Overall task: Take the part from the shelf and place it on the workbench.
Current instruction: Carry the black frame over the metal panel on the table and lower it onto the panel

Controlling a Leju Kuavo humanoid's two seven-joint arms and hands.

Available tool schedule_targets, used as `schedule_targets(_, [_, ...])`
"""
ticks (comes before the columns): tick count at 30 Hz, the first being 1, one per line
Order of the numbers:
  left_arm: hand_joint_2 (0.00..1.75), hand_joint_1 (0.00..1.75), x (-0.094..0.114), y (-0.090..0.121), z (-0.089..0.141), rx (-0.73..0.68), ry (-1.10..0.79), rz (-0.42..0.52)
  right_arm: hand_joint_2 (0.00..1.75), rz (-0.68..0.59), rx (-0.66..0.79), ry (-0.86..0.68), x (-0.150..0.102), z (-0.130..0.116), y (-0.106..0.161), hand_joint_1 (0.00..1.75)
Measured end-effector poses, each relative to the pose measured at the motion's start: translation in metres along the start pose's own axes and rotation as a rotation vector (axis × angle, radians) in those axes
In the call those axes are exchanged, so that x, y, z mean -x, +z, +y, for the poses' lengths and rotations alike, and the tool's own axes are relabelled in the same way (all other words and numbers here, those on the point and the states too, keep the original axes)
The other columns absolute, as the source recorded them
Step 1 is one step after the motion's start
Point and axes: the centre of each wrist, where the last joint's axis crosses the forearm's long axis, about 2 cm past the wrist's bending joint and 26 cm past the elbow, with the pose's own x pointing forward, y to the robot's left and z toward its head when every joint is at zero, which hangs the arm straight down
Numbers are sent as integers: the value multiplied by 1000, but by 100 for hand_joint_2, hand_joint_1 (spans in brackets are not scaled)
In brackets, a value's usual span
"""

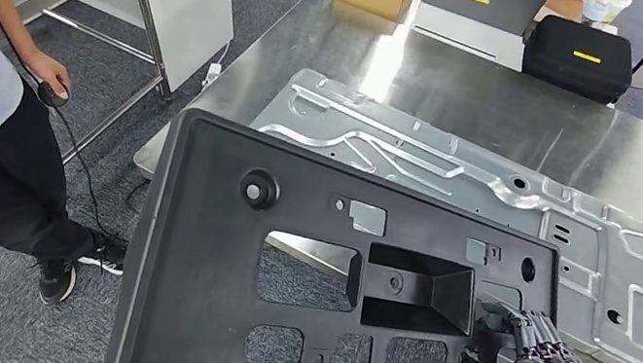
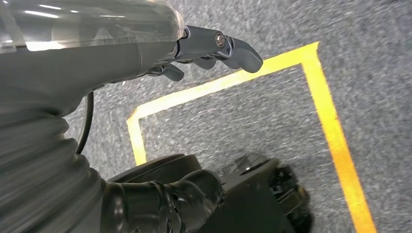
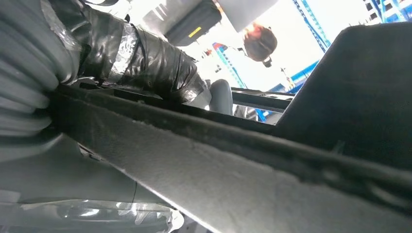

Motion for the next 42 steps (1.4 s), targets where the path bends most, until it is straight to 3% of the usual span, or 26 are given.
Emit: schedule_targets(42, [175, 0, -4, -2, 2, -24, -23, 8, 175, -58, 16, 48, 14, 12, -31, 166])
